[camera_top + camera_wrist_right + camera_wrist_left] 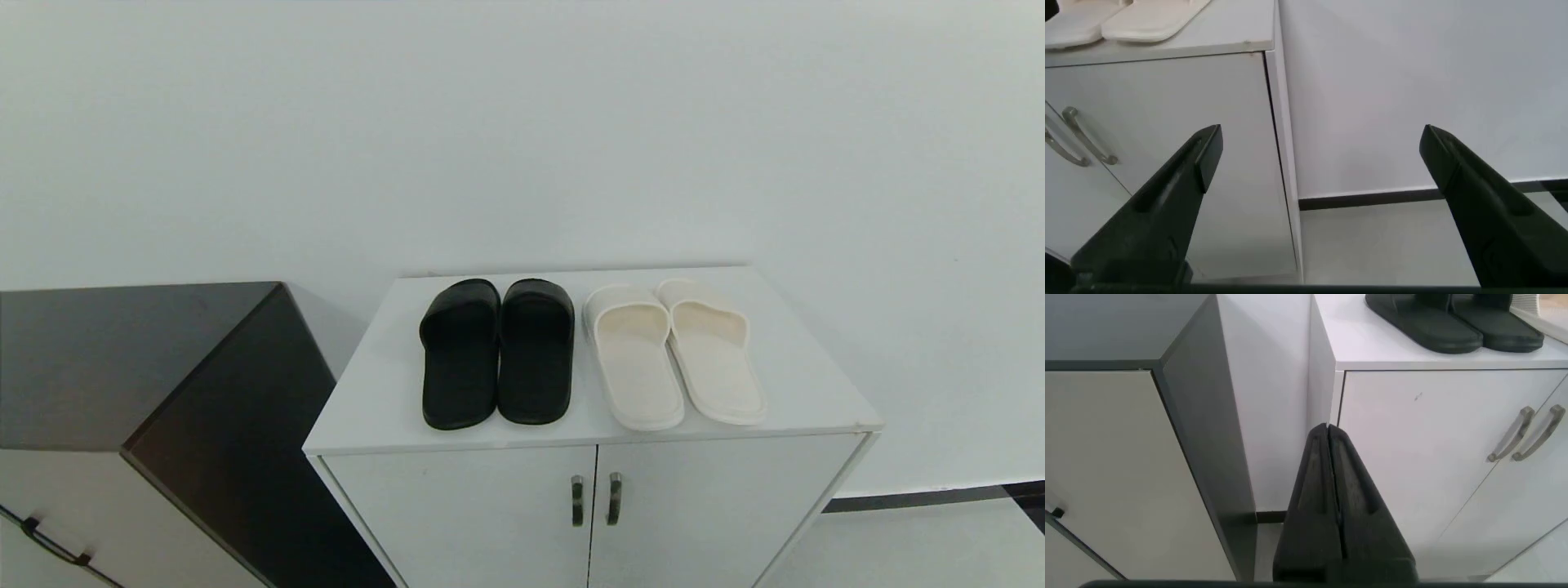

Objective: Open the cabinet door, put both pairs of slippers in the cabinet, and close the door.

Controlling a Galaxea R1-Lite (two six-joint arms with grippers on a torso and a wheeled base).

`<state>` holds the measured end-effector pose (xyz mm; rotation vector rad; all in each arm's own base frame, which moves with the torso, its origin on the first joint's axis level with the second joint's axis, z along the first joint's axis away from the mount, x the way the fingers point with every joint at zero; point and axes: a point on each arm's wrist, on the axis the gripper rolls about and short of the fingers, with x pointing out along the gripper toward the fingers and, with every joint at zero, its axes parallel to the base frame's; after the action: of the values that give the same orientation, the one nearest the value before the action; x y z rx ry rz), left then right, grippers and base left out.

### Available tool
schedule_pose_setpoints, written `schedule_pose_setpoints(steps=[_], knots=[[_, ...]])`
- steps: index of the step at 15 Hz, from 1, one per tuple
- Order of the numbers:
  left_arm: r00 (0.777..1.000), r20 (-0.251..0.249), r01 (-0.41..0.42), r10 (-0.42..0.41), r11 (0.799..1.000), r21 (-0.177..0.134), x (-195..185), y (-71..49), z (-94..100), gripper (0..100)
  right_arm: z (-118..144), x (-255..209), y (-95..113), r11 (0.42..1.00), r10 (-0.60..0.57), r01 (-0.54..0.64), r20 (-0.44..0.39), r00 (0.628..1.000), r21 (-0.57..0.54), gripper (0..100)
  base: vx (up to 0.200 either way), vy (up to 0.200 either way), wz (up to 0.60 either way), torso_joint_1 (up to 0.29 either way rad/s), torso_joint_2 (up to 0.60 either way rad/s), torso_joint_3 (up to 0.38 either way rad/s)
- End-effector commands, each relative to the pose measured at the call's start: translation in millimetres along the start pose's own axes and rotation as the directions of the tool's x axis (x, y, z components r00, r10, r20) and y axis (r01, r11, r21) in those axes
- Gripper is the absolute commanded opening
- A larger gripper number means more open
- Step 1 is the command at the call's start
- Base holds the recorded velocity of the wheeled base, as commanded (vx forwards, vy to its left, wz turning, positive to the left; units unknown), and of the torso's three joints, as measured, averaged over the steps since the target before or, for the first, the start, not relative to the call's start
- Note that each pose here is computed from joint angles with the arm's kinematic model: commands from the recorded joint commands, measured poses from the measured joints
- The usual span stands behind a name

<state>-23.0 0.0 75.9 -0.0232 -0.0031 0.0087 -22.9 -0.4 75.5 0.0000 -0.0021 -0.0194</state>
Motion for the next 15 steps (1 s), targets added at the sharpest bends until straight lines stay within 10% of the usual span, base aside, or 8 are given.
schedule_pose_setpoints(steps=[1,7,9,11,15], knots=[[1.000,-0.001,-0.001,0.001,1.000,-0.001,0.1,0.0,0.0,0,0.1,0.1,0.0,1.000,0.001,-0.001,-0.001,1.000,0.002,100,0.000,0.000,0.00,0.000,0.00,0.000],[1.000,-0.001,-0.004,0.004,1.000,-0.001,0.1,0.0,0.0,0,0.9,0.1,0.0,1.000,0.001,-0.001,0.007,1.000,-0.001,100,0.000,0.000,0.00,0.000,0.00,0.000],[1.000,-0.001,-0.001,0.001,1.000,0.005,0.1,0.0,0.0,0,75.7,-13.6,-0.6,0.997,0.006,-0.022,0.205,0.979,0.072,100,0.000,0.000,0.00,0.000,0.00,0.000],[1.000,-0.001,-0.004,0.004,1.000,0.000,0.1,0.0,0.0,0,51.0,-5.7,3.8,0.990,0.120,-0.121,-0.020,0.993,-0.071,100,0.000,0.000,0.00,0.000,0.00,0.000],[1.000,-0.001,-0.002,0.002,1.000,0.005,0.1,0.0,0.0,0,100.5,49.4,6.1,0.972,0.230,-0.235,-0.186,0.955,-0.004,100,0.000,0.000,0.00,0.000,0.00,0.000]])
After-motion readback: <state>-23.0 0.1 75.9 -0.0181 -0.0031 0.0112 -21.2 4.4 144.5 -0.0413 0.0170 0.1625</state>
